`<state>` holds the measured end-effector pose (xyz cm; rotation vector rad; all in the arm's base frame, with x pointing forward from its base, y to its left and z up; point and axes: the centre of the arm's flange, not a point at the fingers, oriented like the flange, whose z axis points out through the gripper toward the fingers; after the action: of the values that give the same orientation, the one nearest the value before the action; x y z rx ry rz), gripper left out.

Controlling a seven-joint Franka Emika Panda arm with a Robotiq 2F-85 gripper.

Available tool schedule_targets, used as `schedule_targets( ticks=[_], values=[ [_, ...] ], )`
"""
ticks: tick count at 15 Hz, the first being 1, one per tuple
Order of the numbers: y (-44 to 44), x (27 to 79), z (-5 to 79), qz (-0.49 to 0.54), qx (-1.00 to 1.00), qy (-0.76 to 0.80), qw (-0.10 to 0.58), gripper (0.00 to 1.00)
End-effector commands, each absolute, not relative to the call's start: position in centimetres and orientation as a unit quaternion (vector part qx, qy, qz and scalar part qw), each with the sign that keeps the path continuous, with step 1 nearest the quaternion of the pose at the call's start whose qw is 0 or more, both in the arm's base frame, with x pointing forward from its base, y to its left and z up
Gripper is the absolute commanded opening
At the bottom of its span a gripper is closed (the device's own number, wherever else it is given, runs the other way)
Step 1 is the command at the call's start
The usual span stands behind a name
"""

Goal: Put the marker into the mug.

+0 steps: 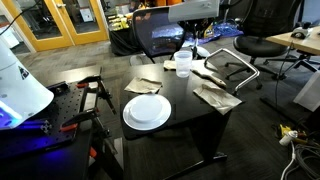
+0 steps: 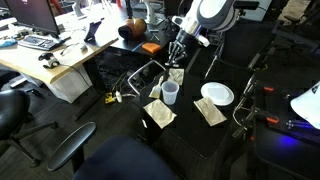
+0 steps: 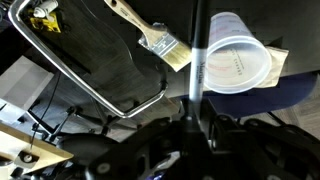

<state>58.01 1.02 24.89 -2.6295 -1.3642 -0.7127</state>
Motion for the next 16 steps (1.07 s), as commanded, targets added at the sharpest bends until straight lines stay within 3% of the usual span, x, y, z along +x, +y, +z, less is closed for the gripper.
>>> schedule_targets(
  ticks=[1, 16],
  values=[
    [0.2, 56.8, 26.3, -0.278, -0.843, -0.456, 0.058, 0.03],
    [1.8, 56.0, 26.8, -0.347, -0.774, -0.511, 0.137, 0.03]
  ],
)
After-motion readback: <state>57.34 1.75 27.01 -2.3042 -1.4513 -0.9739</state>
